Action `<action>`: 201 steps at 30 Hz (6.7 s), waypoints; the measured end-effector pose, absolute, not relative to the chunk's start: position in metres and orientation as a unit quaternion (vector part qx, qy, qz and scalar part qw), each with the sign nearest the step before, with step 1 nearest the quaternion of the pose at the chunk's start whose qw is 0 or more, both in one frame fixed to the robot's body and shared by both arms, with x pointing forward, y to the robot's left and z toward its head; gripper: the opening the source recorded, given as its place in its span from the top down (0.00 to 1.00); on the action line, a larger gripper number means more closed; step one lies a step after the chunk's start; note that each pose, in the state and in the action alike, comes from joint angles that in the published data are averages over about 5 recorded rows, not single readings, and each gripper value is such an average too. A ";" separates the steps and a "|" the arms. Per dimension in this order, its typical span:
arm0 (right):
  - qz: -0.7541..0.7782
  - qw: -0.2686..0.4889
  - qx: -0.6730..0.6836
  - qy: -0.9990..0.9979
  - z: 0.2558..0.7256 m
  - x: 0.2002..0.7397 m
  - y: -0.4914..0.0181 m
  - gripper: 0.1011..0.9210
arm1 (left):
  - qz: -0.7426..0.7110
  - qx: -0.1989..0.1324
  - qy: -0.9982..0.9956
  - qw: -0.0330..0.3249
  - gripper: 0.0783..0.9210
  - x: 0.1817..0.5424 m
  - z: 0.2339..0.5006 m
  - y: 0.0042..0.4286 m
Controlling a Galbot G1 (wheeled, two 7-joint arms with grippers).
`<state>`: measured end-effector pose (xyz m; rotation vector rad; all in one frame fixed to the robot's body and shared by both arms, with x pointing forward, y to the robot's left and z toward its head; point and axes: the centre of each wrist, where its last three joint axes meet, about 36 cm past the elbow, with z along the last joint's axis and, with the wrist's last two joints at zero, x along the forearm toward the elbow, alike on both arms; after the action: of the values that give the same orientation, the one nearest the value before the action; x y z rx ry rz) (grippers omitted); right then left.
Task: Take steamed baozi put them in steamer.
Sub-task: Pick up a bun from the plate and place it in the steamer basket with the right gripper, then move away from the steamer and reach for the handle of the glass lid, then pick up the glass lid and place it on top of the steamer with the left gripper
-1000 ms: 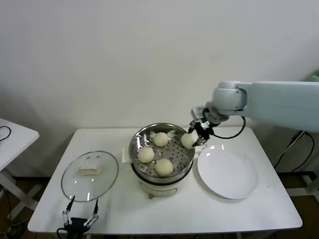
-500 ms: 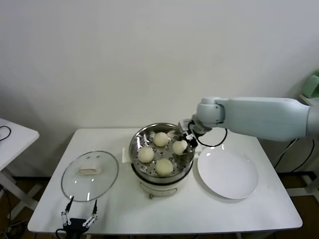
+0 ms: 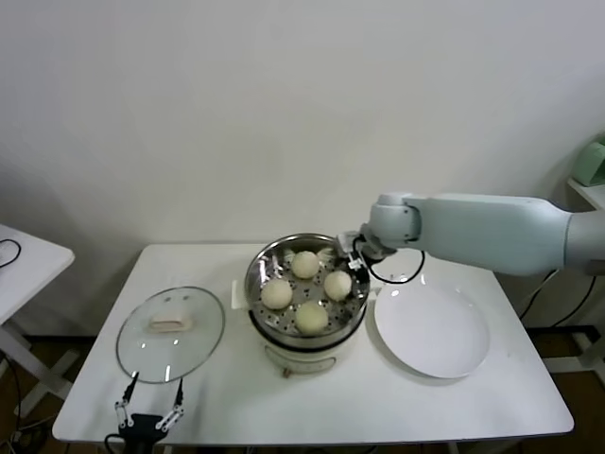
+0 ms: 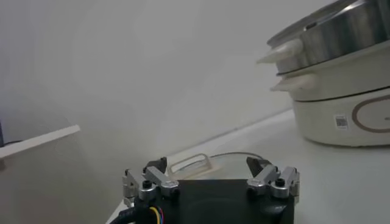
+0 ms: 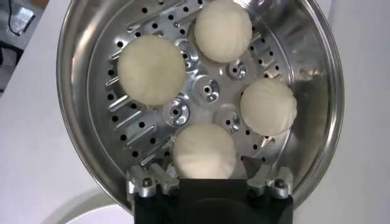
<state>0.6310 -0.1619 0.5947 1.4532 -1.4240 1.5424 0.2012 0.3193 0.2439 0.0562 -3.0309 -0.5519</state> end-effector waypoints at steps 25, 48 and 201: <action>0.431 0.124 0.412 -0.794 0.657 0.575 -0.279 0.12 | -0.175 0.011 -0.984 0.021 0.12 0.216 0.250 0.319; 0.106 -0.136 0.189 -0.967 0.485 0.464 -0.346 0.12 | -0.170 0.010 -0.985 0.013 0.12 0.222 0.253 0.319; -0.105 -0.018 -0.063 -0.992 0.252 0.263 -0.375 0.12 | -0.709 0.083 -0.700 0.025 0.93 0.368 0.425 0.345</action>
<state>0.2626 -0.3746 0.2518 -0.2003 -3.1529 -0.3344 0.3681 0.3449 0.4246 0.2560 -2.1657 -2.1921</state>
